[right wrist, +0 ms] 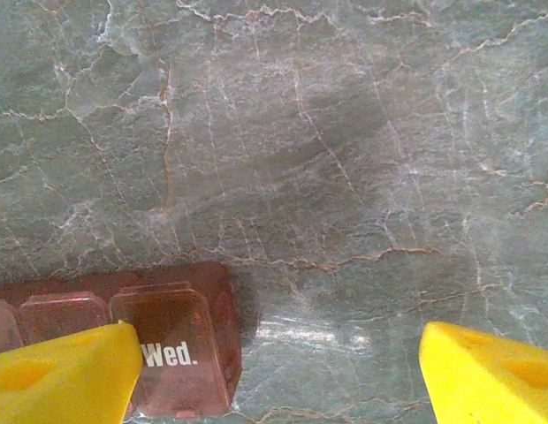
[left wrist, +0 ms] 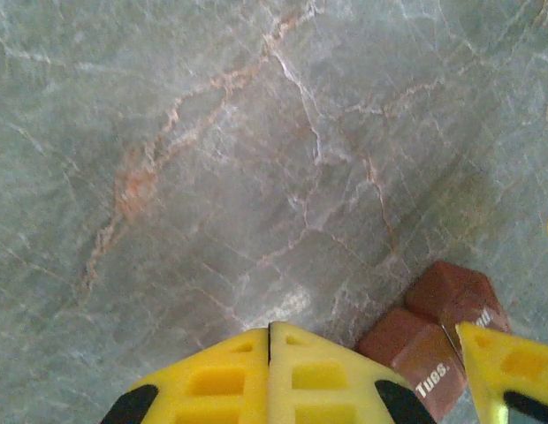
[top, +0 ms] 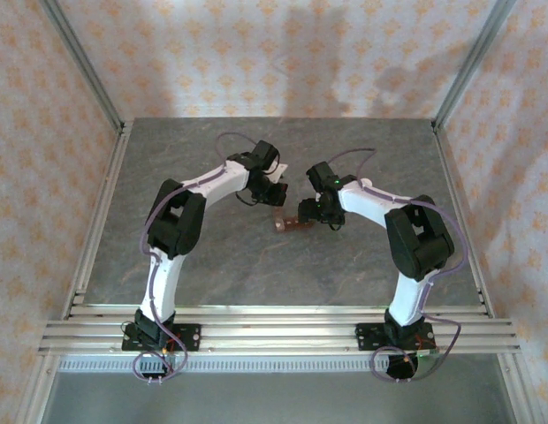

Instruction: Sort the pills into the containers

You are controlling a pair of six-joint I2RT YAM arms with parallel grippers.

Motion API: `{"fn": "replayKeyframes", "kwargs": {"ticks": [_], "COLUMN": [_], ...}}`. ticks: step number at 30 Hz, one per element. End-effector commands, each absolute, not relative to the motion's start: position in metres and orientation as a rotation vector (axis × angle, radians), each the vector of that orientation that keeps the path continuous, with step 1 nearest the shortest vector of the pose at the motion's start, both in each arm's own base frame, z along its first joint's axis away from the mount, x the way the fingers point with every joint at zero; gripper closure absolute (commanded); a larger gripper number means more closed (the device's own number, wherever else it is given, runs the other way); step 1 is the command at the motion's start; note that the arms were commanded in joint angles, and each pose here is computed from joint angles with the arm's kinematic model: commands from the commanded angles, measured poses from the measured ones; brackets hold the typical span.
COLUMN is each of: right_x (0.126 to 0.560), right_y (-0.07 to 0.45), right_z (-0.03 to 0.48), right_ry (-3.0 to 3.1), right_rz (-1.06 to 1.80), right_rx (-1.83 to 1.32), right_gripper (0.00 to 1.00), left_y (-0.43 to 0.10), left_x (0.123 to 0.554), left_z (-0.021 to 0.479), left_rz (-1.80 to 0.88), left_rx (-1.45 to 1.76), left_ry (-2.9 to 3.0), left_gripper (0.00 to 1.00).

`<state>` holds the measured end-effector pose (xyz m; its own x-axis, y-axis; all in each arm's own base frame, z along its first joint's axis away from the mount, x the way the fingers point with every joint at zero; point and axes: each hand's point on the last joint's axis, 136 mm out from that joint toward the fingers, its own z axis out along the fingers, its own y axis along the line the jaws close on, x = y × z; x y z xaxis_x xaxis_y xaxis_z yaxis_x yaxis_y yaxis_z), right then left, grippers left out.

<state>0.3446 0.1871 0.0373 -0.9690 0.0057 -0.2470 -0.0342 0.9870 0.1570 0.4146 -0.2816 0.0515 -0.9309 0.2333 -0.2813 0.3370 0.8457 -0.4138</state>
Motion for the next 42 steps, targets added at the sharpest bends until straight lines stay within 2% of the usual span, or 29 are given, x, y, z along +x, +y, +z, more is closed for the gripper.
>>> {"fn": "replayKeyframes", "kwargs": {"ticks": [1, 28, 42], "right_x": [0.332, 0.331, 0.330], "right_y": [0.171, 0.170, 0.170], "right_z": [0.012, 0.006, 0.004], "right_ry": [2.951, 2.961, 2.967], "right_rz": [0.138, 0.135, 0.140], "right_rx": [0.019, 0.026, 0.035], "right_gripper": [0.17, 0.17, 0.17], "left_y": [-0.286, -0.285, -0.294], "left_x": [0.402, 0.358, 0.331], "left_z": [0.072, 0.081, 0.062], "left_rz": [-0.728, -0.754, -0.775], "left_rx": [0.481, 0.480, 0.476], "left_ry": [2.766, 2.776, 2.811], "left_gripper": [1.00, 1.00, 1.00]}}
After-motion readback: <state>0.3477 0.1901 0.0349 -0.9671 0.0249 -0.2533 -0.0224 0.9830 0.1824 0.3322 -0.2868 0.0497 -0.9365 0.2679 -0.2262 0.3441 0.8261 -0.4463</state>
